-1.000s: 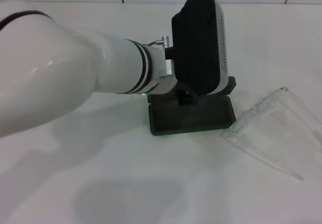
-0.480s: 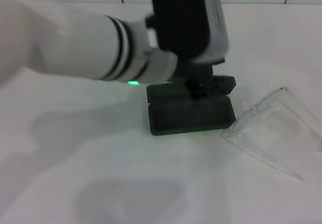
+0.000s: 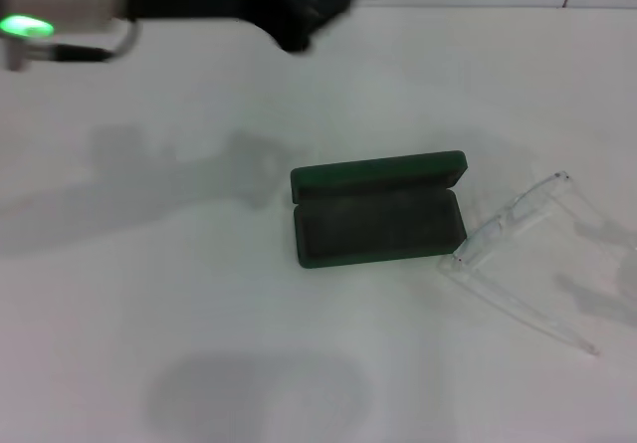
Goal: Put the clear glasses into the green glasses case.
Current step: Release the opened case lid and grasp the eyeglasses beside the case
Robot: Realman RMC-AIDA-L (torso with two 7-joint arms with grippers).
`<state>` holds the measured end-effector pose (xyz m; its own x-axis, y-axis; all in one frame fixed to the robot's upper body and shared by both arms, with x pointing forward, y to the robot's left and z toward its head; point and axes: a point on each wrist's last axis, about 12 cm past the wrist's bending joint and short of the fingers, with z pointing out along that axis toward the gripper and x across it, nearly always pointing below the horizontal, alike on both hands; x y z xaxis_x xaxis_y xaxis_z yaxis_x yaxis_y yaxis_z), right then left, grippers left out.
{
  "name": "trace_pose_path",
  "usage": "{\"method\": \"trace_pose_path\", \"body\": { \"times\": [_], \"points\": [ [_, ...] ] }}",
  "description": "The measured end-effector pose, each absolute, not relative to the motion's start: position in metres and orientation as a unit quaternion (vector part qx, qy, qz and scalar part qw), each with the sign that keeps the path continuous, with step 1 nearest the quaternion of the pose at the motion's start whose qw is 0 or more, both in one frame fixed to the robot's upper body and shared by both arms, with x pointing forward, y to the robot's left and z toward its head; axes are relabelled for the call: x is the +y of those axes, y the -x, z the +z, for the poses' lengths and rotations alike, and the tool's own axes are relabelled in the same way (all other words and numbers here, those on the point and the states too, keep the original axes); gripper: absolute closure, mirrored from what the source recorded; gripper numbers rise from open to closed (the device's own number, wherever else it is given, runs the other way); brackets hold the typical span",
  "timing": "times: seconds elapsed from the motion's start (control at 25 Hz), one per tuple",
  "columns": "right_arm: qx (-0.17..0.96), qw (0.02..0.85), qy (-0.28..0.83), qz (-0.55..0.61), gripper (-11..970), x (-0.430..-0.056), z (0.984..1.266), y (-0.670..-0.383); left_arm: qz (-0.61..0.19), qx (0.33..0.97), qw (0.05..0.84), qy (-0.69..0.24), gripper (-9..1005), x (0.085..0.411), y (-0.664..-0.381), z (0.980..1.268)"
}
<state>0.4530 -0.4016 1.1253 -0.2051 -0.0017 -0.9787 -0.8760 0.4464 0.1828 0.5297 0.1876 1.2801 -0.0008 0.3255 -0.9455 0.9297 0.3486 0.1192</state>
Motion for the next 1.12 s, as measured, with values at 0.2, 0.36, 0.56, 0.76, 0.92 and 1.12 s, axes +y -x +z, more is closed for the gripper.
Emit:
{"method": "trace_pose_path", "body": {
  "times": [0.2, 0.36, 0.56, 0.76, 0.92, 1.12],
  "points": [
    [0.696, 0.416, 0.423, 0.405, 125, -0.379, 1.159, -0.494, -0.415, 0.6, 0.544, -0.415, 935, 0.249, -0.526, 1.275],
    [0.719, 0.312, 0.503, 0.363, 127, -0.349, 1.183, -0.53, -0.444, 0.605, 0.546, -0.371, 966, 0.275, -0.527, 1.255],
    [0.712, 0.245, 0.594, 0.284, 165, -0.311, 1.213, -0.562, -0.467, 0.609, 0.556, -0.32, 968, 0.294, -0.528, 1.229],
    [0.693, 0.141, 0.684, 0.179, 193, -0.25, 1.238, -0.589, -0.483, 0.599, 0.575, -0.277, 968, 0.311, -0.522, 1.212],
    [0.668, 0.087, 0.732, 0.101, 197, -0.211, 1.24, -0.598, -0.492, 0.603, 0.575, -0.251, 968, 0.317, -0.522, 1.202],
    [0.638, 0.039, 0.768, 0.032, 198, -0.178, 1.226, -0.598, -0.498, 0.602, 0.577, -0.239, 967, 0.318, -0.522, 1.195]
  ]
}}
